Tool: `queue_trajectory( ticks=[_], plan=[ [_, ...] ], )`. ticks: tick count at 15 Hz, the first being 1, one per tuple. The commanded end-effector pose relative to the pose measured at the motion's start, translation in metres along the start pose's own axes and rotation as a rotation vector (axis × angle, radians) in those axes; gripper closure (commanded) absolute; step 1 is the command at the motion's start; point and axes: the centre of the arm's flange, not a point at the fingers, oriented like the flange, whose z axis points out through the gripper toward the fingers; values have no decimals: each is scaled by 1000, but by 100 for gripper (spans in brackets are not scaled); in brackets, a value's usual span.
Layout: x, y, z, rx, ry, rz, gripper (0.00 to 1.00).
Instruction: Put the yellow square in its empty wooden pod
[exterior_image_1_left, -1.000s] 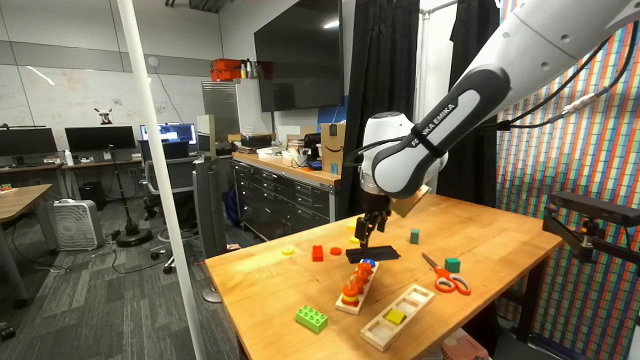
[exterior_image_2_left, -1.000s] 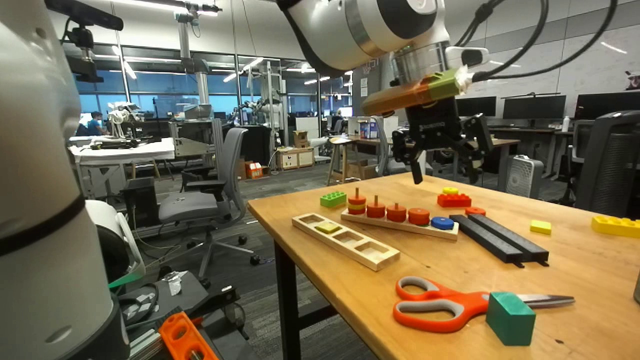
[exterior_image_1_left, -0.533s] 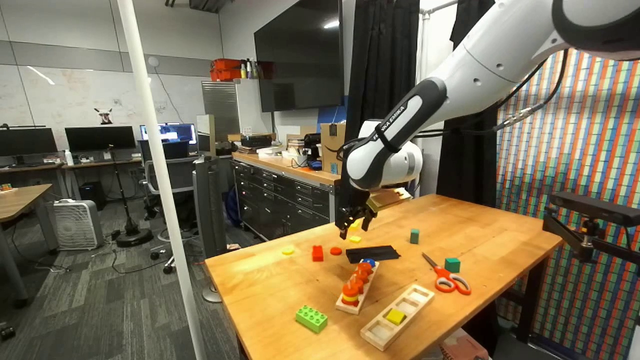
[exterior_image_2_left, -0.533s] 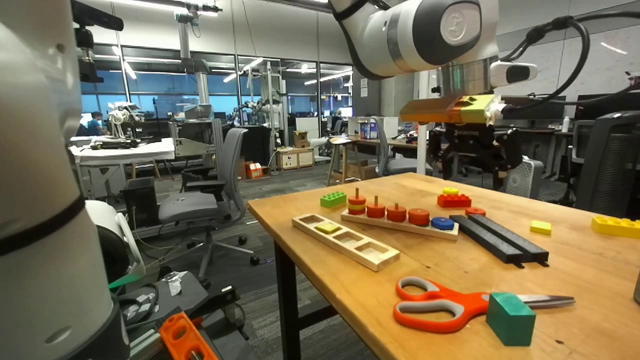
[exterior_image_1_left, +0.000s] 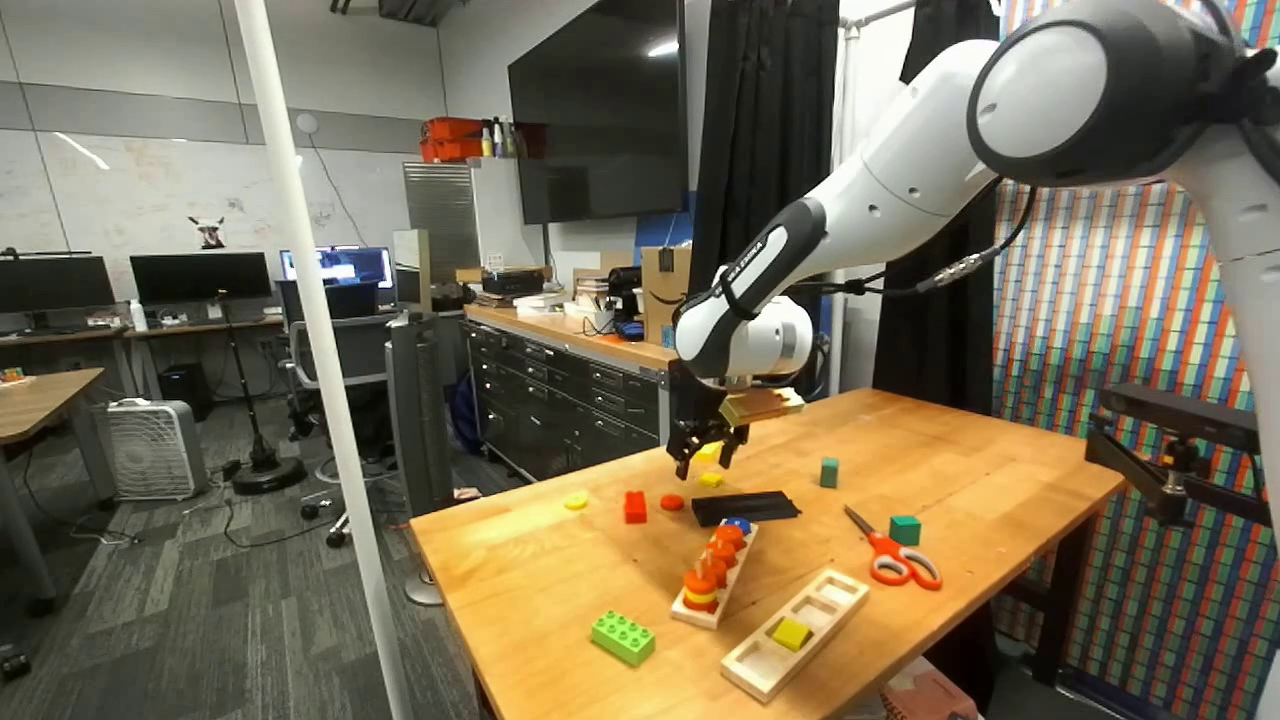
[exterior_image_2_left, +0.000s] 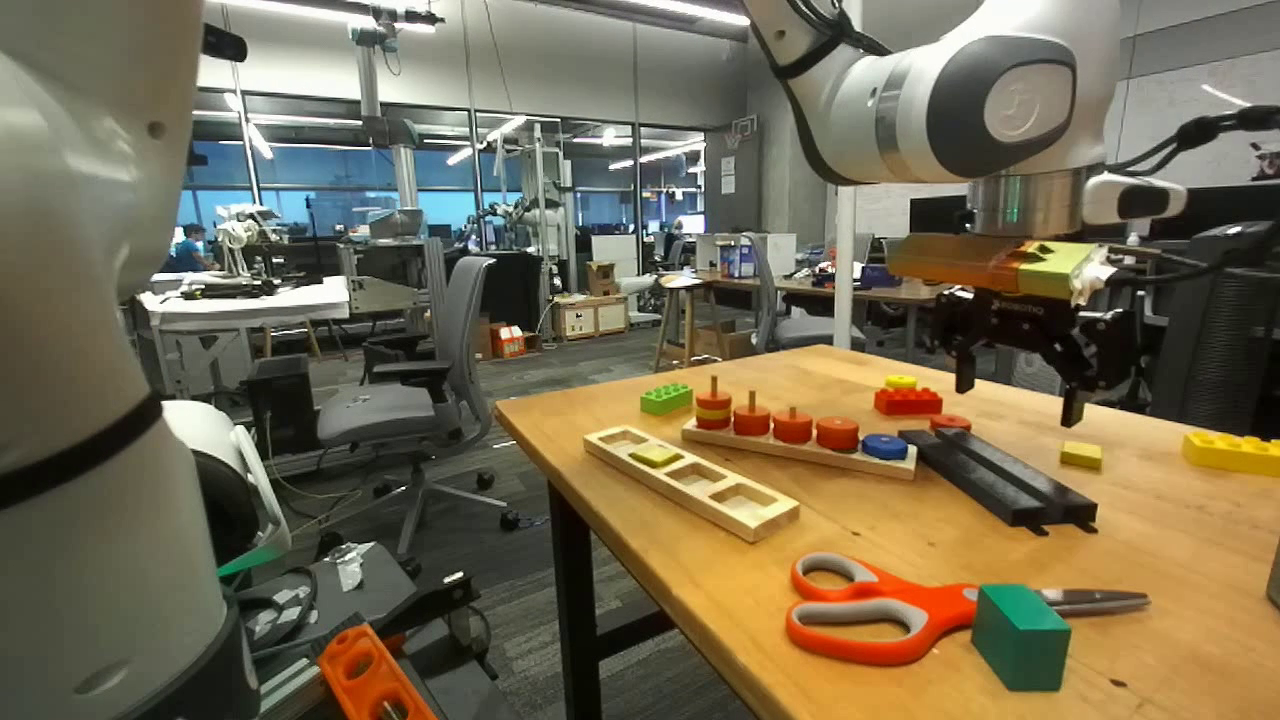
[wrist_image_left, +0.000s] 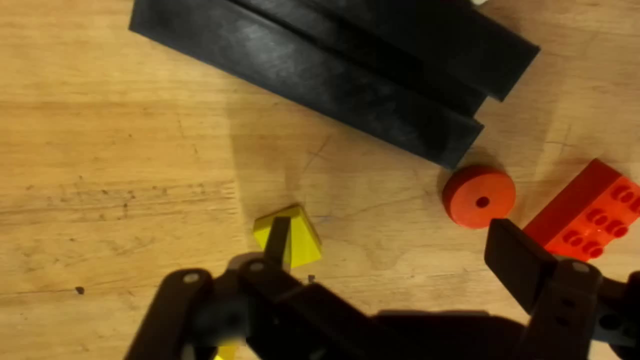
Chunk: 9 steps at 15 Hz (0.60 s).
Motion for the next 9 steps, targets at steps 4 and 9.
queue_trajectory(
  ticks=[4,9],
  plan=[
    [57,28,14,-24,-71,-32,0],
    [65,43,18,-31,-142,-120,0]
  ],
)
